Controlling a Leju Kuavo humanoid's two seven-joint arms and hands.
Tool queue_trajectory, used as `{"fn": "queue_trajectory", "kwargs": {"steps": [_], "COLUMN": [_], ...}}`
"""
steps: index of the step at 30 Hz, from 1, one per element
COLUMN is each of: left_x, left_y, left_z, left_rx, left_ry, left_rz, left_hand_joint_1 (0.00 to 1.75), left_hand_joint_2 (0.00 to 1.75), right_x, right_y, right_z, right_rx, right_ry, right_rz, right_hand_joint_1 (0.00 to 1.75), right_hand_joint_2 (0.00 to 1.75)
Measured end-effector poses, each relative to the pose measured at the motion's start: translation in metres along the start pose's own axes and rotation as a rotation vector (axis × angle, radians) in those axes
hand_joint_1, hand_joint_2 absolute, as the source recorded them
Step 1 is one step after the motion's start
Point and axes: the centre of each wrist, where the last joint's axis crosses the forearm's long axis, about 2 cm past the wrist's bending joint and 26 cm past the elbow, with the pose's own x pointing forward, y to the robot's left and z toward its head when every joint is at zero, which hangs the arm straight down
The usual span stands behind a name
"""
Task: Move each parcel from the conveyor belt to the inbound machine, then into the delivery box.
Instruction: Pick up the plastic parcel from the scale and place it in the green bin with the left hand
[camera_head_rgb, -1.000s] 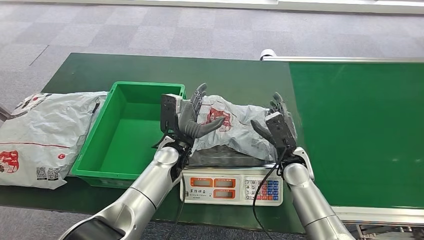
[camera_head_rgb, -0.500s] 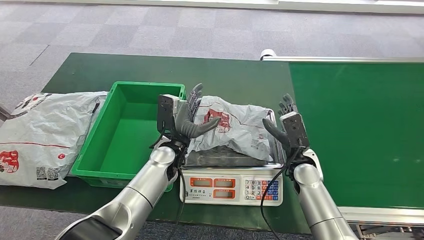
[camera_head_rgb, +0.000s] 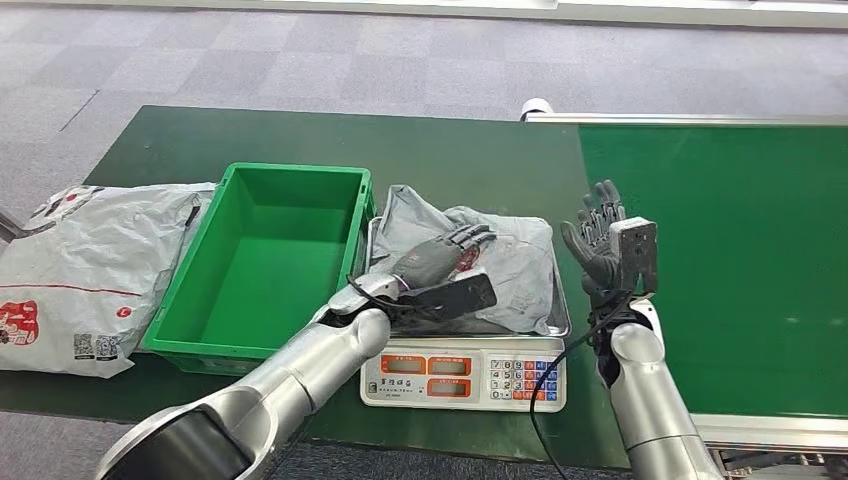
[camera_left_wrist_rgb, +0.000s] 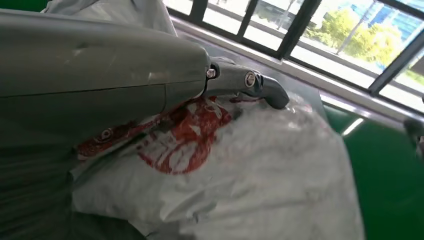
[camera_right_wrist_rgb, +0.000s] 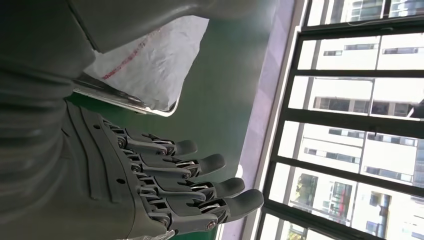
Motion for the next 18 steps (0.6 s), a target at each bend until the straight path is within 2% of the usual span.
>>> {"fn": "queue_trajectory", "kwargs": {"steps": [4, 9, 18], "left_x": [-0.004, -0.011, -0.017], "left_y": [-0.001, 0.004, 0.016], "left_z": [0.001, 0.004, 0.005], "left_rx": [-0.129, -0.229, -0.243], "left_ry": [-0.021, -0.051, -0.055], "left_rz": [-0.136, -0.205, -0.241], "left_hand_joint_1": [1.75, 1.75, 1.75], "left_hand_joint_2": [1.75, 1.75, 1.75], "right_x": [0.000, -0.001, -0.004], "right_y": [-0.006, -0.011, -0.015], "right_z": [-0.003, -0.010, -0.010], "right_rx": [0.019, 0.024, 0.012], "right_ry": [-0.009, -0.012, 0.008], "right_rz": [-0.026, -0.052, -0.078], "right_hand_joint_1": [0.00, 0.00, 0.00], "right_hand_joint_2": [1.75, 1.75, 1.75]}}
